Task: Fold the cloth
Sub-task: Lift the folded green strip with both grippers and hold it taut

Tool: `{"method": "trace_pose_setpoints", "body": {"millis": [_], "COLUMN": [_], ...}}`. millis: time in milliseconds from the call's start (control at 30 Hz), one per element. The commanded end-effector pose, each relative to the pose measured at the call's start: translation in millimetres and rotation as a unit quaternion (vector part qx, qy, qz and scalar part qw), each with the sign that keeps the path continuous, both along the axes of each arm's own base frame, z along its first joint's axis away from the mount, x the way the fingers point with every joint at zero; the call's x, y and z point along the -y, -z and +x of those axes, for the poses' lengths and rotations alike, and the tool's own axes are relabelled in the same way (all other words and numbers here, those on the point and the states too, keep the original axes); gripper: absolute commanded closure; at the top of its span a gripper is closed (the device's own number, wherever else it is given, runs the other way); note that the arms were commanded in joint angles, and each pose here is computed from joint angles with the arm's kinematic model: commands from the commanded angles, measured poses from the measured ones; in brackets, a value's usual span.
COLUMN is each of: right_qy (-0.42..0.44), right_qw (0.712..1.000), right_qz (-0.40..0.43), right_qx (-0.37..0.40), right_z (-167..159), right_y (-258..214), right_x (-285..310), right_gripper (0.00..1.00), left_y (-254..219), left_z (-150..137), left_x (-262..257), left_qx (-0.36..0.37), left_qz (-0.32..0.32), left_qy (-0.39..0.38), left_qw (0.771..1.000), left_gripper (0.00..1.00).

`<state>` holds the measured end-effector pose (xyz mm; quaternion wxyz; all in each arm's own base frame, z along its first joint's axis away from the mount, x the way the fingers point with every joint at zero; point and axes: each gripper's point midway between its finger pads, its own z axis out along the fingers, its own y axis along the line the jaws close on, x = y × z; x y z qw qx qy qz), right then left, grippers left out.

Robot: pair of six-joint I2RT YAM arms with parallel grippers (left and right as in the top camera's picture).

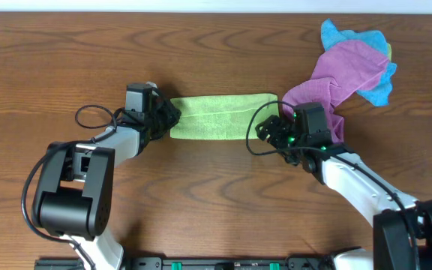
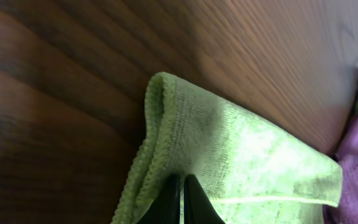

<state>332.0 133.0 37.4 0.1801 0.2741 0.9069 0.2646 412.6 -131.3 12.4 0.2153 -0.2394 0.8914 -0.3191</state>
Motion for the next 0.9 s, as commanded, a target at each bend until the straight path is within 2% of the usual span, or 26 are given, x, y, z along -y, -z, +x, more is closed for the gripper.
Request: {"method": "trace_pose_setpoints", "body": {"millis": [0, 367, 533, 633, 700, 733, 867], "right_qy": [0.016, 0.043, 0.039, 0.045, 0.049, 0.050, 0.046], "right_qw": [1.000, 0.999, 0.999, 0.999, 0.998, 0.998, 0.997], "right_qz": [-0.001, -0.009, -0.005, -0.012, -0.016, -0.017, -0.028], "right_qx": [-0.020, -0.006, 0.011, 0.019, 0.021, 0.023, 0.054], "right_z": [-7.3, 11.8, 23.8, 29.5, 32.2, 33.2, 44.3], "right_y": [12.2, 40.7, 55.9, 64.1, 70.5, 72.5, 69.4], "right_x": [5.3, 7.4, 0.0, 1.8, 3.4, 3.5, 5.1], "right_gripper": [0.07, 0.09, 0.14, 0.20, 0.27, 0.36, 0.85], "left_y": [7.9, 8.3, 9.3, 11.3, 12.5, 12.9, 13.1], "left_z": [3.8, 3.6, 2.4, 0.0, -1.6, -2.1, -2.4], "left_x": [-4.1, -4.6, -4.7, -5.1, -5.3, -5.4, -5.5], "left_qx": [-0.005, -0.006, -0.009, -0.016, -0.020, -0.021, -0.022], "left_qz": [0.013, 0.014, 0.015, 0.016, 0.017, 0.017, 0.017], "left_qy": [-0.008, -0.009, -0.009, -0.009, -0.008, -0.008, -0.008], "left_qw": [1.000, 1.000, 1.000, 1.000, 1.000, 1.000, 1.000], "left_gripper": [0.94, 0.94, 0.94, 0.94, 0.94, 0.94, 0.94]}}
